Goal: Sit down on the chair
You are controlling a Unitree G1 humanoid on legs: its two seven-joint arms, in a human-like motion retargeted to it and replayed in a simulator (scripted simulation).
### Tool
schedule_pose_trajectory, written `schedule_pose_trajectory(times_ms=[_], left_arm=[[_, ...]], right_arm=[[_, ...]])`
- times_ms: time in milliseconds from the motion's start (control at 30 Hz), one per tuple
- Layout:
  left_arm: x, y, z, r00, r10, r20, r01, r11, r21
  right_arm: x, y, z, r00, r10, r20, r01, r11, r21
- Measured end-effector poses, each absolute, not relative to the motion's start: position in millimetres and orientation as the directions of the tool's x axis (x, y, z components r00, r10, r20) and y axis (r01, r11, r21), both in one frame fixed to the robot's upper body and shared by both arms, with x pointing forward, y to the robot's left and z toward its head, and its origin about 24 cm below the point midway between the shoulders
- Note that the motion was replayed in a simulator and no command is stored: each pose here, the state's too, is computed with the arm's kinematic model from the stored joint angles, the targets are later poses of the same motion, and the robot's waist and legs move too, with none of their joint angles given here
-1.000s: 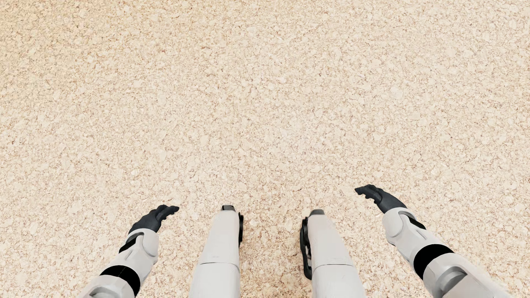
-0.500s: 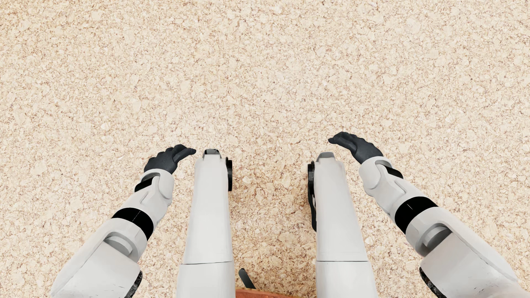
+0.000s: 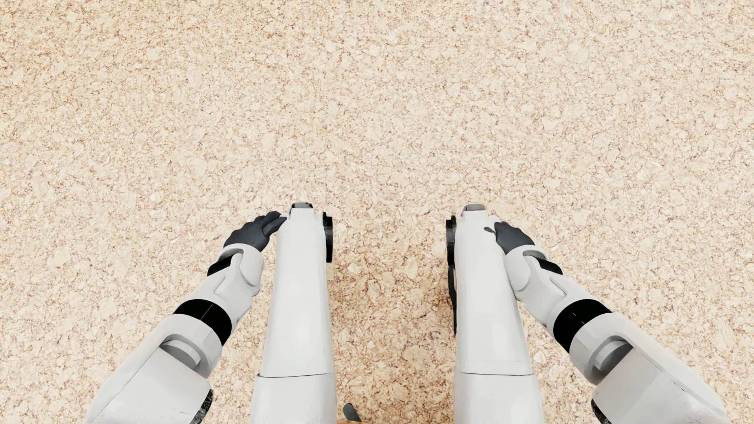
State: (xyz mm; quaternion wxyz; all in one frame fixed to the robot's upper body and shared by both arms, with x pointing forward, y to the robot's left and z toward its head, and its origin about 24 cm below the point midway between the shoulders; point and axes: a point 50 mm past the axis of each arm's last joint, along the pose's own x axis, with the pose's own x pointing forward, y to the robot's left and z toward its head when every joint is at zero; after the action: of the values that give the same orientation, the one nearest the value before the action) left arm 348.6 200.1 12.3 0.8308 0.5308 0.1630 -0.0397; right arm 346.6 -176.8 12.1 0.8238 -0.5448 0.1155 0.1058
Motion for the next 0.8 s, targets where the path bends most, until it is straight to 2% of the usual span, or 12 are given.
schedule_pose_trajectory(times_ms=[167, 300, 500, 800], left_arm=[[334, 196, -7, 0.900, 0.062, -0.432, 0.366, 0.431, 0.825], [326, 199, -21, 0.878, 0.102, -0.468, 0.367, 0.483, 0.795], [315, 220, -33, 0.848, 0.219, -0.482, 0.304, 0.545, 0.782], [286, 238, -62, 0.705, 0.298, -0.644, 0.407, 0.574, 0.710]], right_arm=[[327, -186, -18, 0.901, 0.000, -0.434, -0.396, 0.408, -0.823], [319, -191, -30, 0.889, -0.051, -0.455, -0.384, 0.459, -0.801], [311, -211, -39, 0.861, -0.157, -0.483, -0.340, 0.529, -0.778], [288, -229, -60, 0.767, -0.232, -0.598, -0.386, 0.577, -0.720]])
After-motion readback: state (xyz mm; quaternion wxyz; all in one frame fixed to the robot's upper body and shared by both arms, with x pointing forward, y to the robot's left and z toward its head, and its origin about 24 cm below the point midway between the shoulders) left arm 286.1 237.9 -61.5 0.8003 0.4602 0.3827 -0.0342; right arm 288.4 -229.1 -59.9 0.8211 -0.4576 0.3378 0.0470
